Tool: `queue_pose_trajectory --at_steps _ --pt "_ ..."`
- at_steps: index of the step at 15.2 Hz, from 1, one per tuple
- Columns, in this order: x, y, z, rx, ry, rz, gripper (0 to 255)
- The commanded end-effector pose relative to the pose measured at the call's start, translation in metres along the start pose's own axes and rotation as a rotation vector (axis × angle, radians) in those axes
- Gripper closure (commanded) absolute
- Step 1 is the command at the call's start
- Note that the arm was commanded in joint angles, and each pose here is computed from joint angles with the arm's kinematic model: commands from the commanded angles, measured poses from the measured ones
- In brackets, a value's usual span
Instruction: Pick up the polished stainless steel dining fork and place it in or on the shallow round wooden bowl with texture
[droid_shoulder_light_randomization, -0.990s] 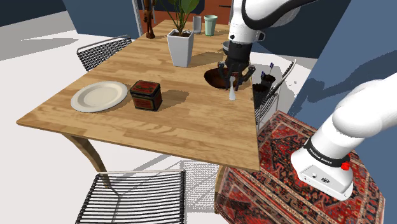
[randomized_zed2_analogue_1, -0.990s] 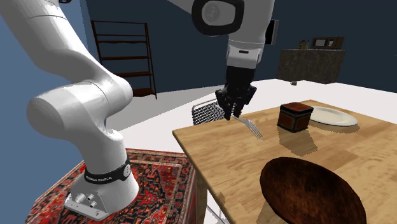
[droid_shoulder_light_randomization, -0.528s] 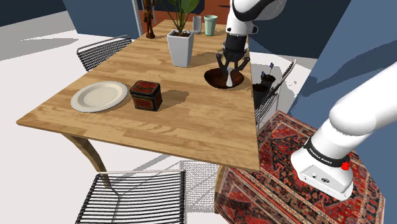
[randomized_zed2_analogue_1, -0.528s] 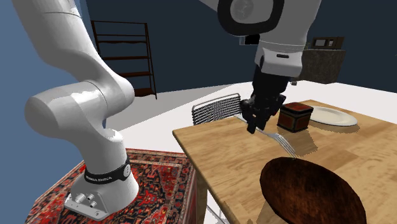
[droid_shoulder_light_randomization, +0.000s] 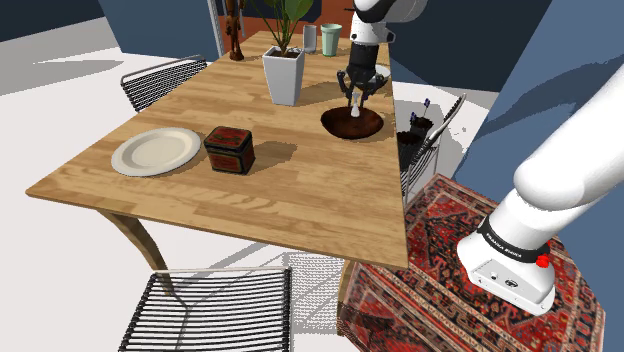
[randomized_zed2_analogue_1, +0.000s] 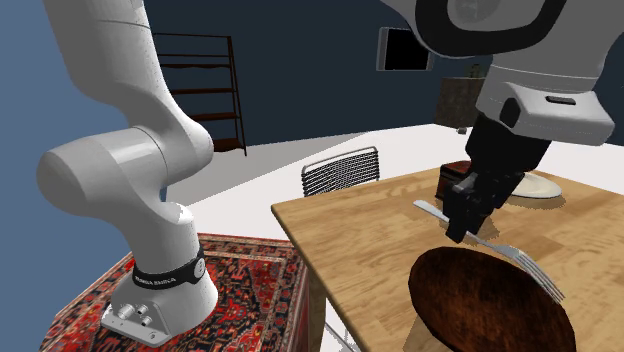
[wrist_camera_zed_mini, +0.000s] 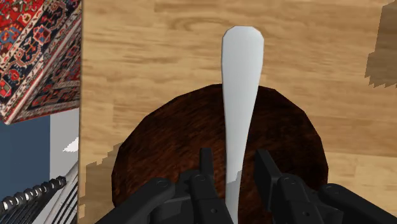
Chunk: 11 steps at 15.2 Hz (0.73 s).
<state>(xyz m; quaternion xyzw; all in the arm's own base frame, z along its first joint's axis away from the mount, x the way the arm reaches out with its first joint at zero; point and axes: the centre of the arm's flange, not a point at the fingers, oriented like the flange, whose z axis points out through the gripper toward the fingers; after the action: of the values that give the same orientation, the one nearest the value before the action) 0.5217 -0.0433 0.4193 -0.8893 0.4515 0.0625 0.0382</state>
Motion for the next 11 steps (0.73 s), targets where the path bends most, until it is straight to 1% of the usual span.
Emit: queue_pose_trajectory --at_steps 1,11 --pt "0.033 -0.002 -0.003 0.0 0.0 0.0 255" --pt "0.04 -0.001 0.05 0.0 0.0 0.0 255"
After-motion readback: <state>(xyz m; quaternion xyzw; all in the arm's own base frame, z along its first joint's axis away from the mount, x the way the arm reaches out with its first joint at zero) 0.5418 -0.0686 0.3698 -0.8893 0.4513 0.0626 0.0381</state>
